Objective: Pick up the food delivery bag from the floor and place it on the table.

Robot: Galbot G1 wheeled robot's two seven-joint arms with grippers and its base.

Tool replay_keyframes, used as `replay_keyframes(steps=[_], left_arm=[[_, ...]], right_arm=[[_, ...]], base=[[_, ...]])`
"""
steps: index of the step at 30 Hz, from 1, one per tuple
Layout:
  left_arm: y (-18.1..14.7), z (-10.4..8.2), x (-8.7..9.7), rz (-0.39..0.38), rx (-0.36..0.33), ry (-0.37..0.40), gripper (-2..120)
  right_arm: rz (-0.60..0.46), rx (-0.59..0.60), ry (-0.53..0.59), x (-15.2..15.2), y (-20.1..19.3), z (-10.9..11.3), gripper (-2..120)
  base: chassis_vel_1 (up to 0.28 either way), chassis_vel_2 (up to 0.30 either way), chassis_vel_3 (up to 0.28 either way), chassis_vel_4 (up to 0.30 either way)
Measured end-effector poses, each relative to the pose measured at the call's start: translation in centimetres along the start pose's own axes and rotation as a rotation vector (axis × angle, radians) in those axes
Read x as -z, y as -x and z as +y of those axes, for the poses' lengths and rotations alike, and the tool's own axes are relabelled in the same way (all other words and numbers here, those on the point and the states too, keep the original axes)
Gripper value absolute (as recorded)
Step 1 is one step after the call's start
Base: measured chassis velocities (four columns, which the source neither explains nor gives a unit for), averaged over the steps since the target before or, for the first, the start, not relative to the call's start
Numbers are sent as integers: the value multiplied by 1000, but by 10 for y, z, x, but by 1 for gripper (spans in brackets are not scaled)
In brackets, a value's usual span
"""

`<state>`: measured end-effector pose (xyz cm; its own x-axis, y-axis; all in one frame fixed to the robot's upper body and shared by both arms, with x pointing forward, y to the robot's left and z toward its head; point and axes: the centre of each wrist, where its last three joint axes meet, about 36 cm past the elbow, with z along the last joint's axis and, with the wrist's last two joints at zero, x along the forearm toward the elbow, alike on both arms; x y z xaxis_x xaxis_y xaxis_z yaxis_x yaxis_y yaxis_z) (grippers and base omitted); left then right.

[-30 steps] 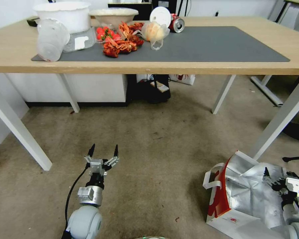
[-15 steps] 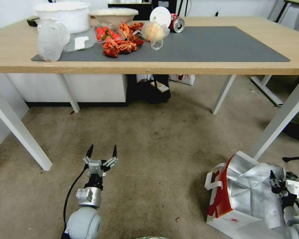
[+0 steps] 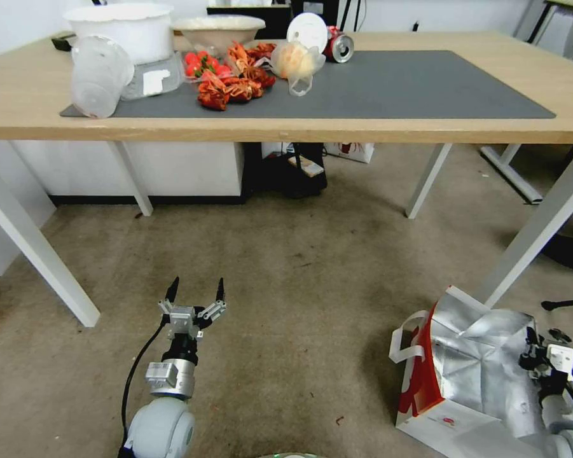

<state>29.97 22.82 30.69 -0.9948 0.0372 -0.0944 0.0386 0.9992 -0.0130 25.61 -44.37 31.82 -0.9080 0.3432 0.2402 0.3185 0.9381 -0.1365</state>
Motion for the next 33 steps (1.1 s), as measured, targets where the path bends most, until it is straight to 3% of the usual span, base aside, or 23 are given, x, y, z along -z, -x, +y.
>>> replay_keyframes(steps=[3,8,13,15,27,33], left_arm=[[3,0,0,1,-1,0,100],[5,-1,1,8,-3,6,100],[12,-5,7,19,32,20,100],[13,-5,10,22,11,23,100],[21,-1,8,-25,-4,34,100],[21,6,10,-57,0,15,100]], right_arm=[[-43,87,47,19,-12,21,0],[-76,158,51,38,-19,34,0],[-138,330,30,85,-34,55,0],[-166,406,31,107,-39,62,0],[-211,593,92,154,-56,73,0],[-253,779,187,172,-60,70,0]], base=[[0,0,0,0],[0,0,0,0],[0,0,0,0],[0,0,0,0],[0,0,0,0],[0,0,0,0]])
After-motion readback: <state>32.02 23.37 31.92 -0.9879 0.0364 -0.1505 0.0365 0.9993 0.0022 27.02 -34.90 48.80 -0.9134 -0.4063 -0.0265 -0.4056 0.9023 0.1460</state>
